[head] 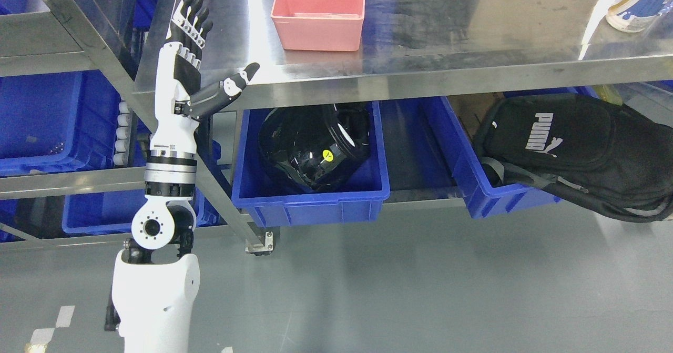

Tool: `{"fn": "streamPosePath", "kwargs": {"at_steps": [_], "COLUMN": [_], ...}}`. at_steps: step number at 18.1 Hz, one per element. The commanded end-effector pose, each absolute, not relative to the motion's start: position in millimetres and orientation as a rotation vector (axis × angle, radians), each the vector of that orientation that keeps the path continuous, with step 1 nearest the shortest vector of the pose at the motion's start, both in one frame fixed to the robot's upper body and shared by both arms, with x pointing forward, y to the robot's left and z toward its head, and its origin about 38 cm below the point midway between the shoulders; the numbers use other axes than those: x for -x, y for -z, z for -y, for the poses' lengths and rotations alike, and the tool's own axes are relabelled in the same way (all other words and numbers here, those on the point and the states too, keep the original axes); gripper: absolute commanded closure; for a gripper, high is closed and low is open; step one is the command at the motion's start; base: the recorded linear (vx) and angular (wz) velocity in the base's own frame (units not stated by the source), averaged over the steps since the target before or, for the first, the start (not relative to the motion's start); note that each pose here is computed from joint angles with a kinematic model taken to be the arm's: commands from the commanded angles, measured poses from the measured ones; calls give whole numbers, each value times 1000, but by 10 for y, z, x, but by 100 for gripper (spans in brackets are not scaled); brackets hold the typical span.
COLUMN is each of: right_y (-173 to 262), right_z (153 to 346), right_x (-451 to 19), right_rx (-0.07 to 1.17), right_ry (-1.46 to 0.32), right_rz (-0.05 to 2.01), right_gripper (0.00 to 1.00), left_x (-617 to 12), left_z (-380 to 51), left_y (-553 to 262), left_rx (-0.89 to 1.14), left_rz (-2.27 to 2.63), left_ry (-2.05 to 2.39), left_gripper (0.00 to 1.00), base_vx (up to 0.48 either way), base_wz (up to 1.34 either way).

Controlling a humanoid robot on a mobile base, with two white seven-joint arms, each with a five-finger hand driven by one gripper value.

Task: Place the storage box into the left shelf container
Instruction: 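Raise the left hand up toward the pink box on the shelf top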

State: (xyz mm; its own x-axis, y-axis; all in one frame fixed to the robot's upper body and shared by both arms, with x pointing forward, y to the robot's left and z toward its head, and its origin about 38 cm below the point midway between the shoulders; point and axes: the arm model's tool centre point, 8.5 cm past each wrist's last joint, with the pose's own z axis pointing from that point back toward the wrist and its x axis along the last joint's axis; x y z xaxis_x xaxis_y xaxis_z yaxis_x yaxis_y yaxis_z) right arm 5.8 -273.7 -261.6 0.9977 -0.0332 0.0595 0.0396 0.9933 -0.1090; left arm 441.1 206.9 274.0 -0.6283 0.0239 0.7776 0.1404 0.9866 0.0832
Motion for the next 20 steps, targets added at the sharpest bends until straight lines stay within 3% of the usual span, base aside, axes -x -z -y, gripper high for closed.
{"fn": "streamPosePath", "kwargs": {"at_steps": [1, 5, 9, 13, 20], "right_y": [2604, 2604, 2604, 2604, 2604], "right_z": [2848, 2848, 2848, 2848, 2848], "right_x": [-237, -237, -237, -237, -237], "right_rx": [124, 124, 124, 124, 124], "right_ry": [35, 35, 35, 35, 35], "right_rz": [93, 93, 93, 93, 93], "right_gripper": [1, 1, 1, 1, 1], "left_x": [-4423, -4515, -4698, -4800, -5200], "left_z": [-2217, -2279, -2564, -2865, -2530], "left_y": [-2798, -3116, -3619, -3868, -4003], "left_rx": [74, 69, -5, -249, -335], "left_rz": [2258, 2314, 2290, 2040, 1629], "left_ry": [159, 206, 677, 1130, 1567], "left_gripper": [0, 0, 0, 0, 0], "base_vx": [13, 3, 0, 0, 0], "base_wz": [5, 8, 0, 0, 0]}}
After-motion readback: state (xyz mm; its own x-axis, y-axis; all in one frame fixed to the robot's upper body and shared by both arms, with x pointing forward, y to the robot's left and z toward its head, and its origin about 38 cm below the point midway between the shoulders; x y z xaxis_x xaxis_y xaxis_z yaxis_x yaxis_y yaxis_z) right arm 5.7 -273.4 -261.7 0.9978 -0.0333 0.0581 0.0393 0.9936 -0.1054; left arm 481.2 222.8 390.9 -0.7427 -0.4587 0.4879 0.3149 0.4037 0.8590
